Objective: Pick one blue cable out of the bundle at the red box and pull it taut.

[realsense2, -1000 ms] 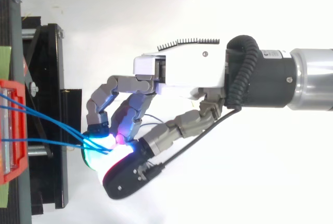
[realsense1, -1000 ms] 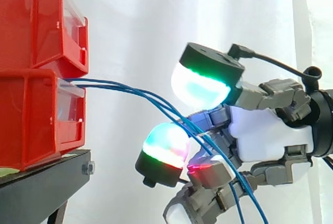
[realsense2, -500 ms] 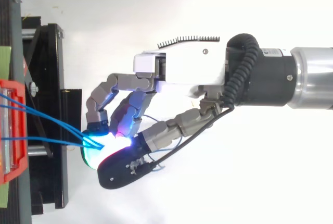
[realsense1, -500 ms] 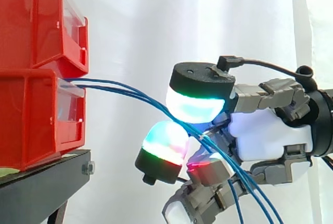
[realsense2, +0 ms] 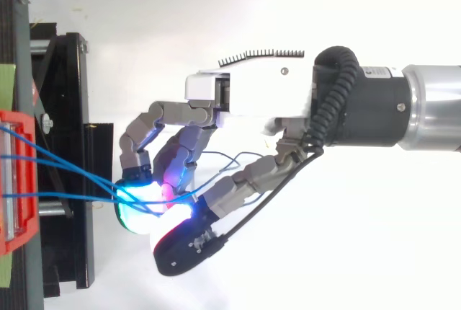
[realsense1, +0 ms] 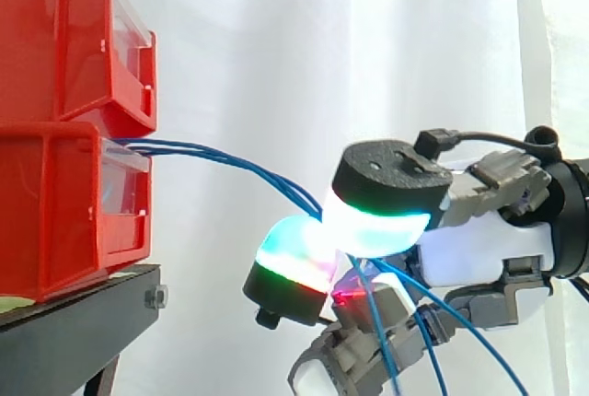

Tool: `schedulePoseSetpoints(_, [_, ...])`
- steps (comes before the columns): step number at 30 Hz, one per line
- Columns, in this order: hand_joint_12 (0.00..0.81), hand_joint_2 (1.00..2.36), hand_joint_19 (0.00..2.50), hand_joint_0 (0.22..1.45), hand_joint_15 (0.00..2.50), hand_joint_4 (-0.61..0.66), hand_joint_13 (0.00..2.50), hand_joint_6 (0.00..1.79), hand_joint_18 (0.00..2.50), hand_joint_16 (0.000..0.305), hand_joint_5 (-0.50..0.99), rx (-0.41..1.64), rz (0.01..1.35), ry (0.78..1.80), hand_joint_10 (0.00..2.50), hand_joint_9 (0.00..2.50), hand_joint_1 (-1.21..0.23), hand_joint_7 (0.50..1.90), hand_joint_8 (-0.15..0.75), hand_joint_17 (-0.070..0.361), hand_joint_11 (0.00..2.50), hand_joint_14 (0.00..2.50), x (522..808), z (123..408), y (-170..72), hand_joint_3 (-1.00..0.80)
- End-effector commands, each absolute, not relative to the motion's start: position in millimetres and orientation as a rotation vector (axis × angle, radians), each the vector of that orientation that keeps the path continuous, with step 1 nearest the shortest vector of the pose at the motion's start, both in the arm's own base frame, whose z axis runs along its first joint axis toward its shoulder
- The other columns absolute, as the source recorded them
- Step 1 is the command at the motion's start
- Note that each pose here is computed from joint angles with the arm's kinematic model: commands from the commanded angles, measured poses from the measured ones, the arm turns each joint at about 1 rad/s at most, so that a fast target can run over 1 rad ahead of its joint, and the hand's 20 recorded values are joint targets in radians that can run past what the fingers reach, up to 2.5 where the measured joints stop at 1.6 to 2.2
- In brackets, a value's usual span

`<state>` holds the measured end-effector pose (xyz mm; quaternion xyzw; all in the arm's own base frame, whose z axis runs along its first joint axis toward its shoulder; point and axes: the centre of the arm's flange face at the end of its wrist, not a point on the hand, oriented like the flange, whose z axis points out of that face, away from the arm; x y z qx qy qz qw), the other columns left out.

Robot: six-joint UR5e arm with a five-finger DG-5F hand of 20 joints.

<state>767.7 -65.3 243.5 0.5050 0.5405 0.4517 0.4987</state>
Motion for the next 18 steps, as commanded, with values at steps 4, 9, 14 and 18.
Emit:
schedulePoseSetpoints(4, [0.392,1.00,0.16,0.75,0.34,0.12,0.77,0.86,0.61,0.057,-0.15,1.221,1.092,1.311,0.01,1.08,-0.92,0.83,0.405,0.129,1.09,0.01,767.5,243.2,-64.5,-0.50])
schedulePoseSetpoints(9, [0.402,1.00,0.22,0.56,0.36,0.17,0.74,0.88,0.58,0.058,-0.15,1.222,1.093,1.310,0.01,1.06,-0.89,0.89,0.410,0.131,1.07,0.01,767.5,243.2,-64.5,-0.50])
schedulePoseSetpoints(14, [0.435,1.00,0.25,0.46,0.35,0.16,0.75,0.89,0.60,0.065,-0.14,1.222,1.093,1.308,0.00,1.09,-0.72,0.82,0.449,0.147,1.05,0.01,767.6,243.3,-65.6,-0.50])
schedulePoseSetpoints(18, [0.409,1.00,0.30,0.55,0.36,0.12,0.73,0.89,0.54,0.059,-0.15,1.222,1.091,1.310,0.01,1.08,-0.63,0.85,0.417,0.132,1.04,0.01,767.4,243.2,-65.6,-0.50])
